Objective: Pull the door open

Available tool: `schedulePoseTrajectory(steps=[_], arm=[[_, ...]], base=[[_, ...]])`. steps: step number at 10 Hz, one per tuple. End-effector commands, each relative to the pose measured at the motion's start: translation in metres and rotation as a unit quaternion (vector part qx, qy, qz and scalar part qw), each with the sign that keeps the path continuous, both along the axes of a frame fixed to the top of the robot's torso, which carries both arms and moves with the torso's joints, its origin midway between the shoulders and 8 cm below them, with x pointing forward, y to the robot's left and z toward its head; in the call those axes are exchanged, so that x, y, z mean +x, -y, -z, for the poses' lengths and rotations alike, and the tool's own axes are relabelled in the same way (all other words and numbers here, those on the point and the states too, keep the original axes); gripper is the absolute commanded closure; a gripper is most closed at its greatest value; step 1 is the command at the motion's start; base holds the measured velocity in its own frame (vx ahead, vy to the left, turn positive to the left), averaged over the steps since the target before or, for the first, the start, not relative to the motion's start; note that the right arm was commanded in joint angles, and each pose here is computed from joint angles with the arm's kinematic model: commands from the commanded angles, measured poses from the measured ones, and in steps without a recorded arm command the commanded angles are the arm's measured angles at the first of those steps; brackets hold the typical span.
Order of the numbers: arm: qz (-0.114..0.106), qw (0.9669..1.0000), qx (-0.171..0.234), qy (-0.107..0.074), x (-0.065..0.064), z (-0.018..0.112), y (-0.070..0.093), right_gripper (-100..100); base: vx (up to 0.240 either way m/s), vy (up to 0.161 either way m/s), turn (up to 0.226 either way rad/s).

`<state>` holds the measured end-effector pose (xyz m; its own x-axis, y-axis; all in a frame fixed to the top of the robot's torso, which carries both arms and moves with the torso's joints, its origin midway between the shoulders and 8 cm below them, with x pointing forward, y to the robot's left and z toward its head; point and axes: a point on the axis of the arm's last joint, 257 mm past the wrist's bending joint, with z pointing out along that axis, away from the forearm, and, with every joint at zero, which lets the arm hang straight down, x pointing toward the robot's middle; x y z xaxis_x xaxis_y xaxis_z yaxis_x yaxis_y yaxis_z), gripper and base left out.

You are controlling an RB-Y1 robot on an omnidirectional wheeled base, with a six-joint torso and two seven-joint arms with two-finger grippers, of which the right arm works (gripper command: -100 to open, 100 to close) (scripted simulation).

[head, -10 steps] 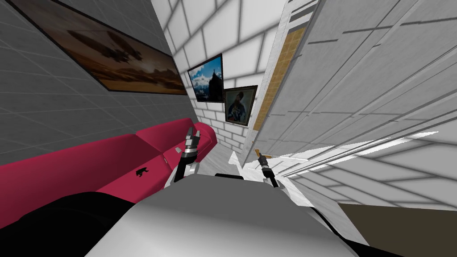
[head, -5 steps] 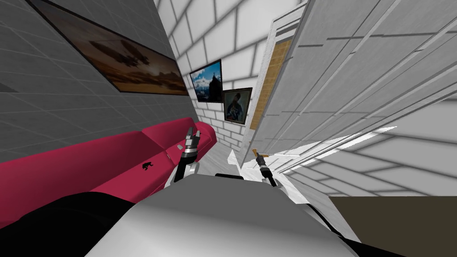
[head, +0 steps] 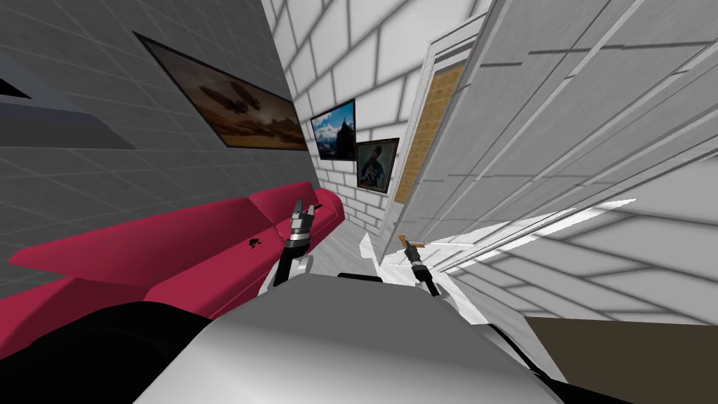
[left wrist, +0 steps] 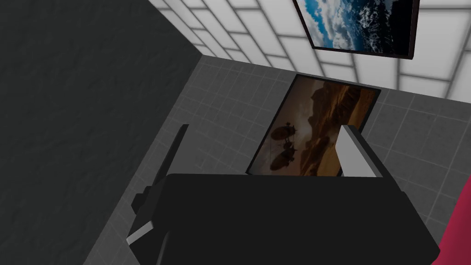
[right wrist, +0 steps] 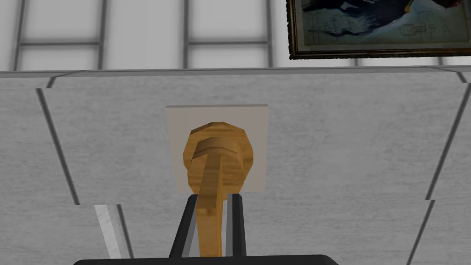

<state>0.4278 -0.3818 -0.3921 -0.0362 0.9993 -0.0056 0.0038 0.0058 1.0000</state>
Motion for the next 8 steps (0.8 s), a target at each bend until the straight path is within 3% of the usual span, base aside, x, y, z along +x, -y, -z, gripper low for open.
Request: schedulePoseTrajectory(steps=[1,5,8], arm=[[-0.009,1.0,0.004,0.0,-0.003,0.003,-0.007,100],[-0.016,0.9999,0.003,0.001,-0.011,0.001,0.002,100],[-0.02,0.9998,0.004,0.001,-0.012,0.001,0.0,100]], base=[[-0.171,-0.071,0.141],[-0.217,-0.131,0.203],[-0.159,-0.07,0.072]])
